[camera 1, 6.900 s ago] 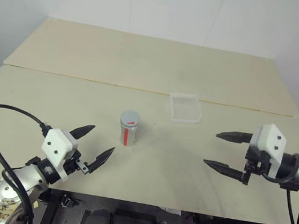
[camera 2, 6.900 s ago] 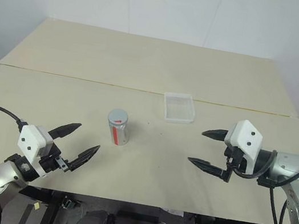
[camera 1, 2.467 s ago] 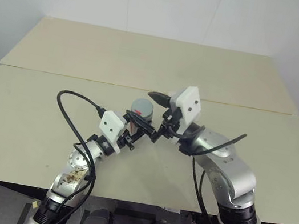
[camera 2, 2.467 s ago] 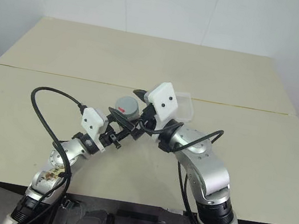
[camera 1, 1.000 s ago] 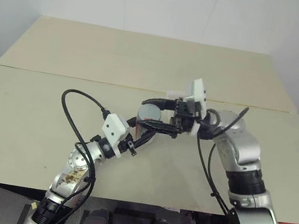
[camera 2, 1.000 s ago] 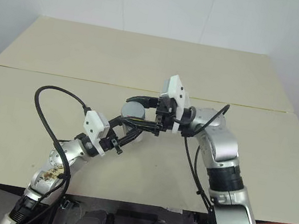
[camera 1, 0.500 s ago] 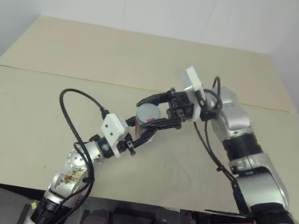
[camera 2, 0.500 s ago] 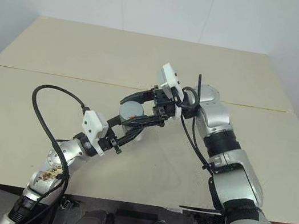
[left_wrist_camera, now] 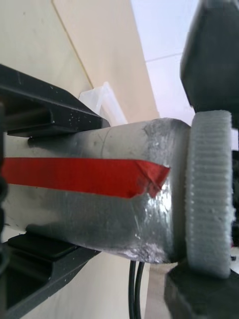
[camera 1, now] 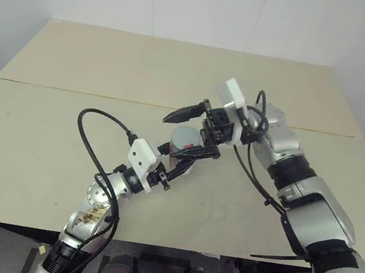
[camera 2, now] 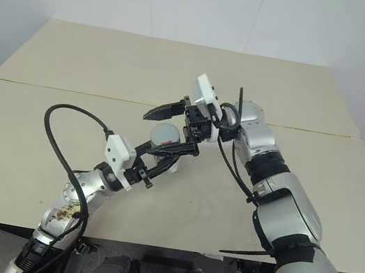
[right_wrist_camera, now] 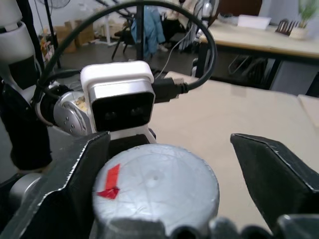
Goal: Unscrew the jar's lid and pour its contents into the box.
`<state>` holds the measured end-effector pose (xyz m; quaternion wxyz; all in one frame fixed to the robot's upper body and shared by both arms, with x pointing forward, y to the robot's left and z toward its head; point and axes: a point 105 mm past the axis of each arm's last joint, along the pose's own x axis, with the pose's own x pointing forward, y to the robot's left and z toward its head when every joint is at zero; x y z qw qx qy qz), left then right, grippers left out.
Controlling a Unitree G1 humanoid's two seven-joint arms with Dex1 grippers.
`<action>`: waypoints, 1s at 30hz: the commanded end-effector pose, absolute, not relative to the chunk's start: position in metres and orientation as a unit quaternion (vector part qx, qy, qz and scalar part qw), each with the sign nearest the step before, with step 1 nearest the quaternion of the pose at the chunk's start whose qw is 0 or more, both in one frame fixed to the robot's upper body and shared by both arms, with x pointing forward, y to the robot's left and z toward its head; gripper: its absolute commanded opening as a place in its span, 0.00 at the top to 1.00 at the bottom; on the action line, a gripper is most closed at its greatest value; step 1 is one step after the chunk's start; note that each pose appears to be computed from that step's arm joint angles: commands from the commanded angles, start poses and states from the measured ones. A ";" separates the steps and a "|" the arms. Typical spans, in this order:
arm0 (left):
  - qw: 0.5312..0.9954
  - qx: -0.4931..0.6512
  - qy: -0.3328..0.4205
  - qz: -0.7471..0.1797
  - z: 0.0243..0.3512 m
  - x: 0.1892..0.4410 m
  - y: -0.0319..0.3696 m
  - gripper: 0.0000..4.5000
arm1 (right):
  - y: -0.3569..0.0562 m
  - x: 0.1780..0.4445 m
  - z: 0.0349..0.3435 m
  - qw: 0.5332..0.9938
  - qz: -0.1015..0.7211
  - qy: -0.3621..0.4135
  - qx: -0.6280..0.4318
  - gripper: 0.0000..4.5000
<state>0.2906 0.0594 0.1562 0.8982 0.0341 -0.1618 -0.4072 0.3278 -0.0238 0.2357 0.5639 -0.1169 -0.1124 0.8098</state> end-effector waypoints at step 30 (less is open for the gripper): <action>0.907 0.044 -0.211 -0.363 0.171 0.305 0.058 0.56 | -0.027 0.277 0.242 0.869 0.442 -0.189 -0.117 0.00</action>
